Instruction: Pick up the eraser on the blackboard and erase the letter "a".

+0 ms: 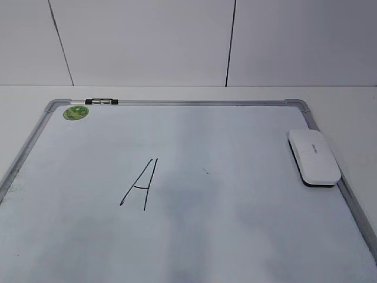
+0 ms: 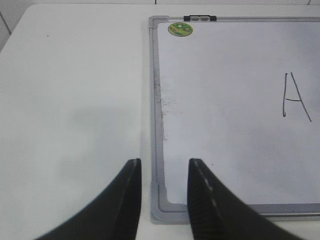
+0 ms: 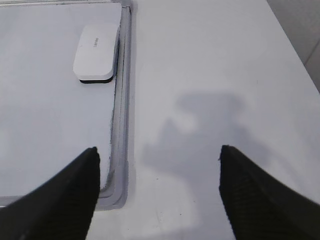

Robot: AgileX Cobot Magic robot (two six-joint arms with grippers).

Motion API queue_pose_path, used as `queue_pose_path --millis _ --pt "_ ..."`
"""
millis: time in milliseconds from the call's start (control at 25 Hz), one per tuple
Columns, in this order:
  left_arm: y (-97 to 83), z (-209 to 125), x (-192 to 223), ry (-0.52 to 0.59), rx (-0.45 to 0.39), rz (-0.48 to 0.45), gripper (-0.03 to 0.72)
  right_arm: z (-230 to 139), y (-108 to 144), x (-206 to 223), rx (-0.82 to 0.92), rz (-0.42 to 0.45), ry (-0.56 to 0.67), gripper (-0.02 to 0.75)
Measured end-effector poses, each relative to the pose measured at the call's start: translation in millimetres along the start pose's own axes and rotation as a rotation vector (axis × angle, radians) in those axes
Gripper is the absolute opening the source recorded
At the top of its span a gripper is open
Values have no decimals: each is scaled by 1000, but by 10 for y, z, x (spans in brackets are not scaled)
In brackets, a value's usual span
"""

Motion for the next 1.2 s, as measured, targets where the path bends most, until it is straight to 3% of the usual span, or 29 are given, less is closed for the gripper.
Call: queue_pose_path --millis 440,1200 --pt "15 6 1 -25 -41 69 235 -11 -12 -11 48 -77 24 593" --pt "15 6 1 -25 -41 69 235 -11 -12 -11 48 -78 25 593"
Point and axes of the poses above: a point on each arm's last joint axis where the gripper is mounted, x pointing out along that axis toward the gripper, y along the wrist's bending axis when the last joint is at zero, z = x × y, the point moved 3 cm from there along x, pointing out along that axis toward the gripper, and after that the axes turned 15 degrees about -x, right-handed, at the moved point
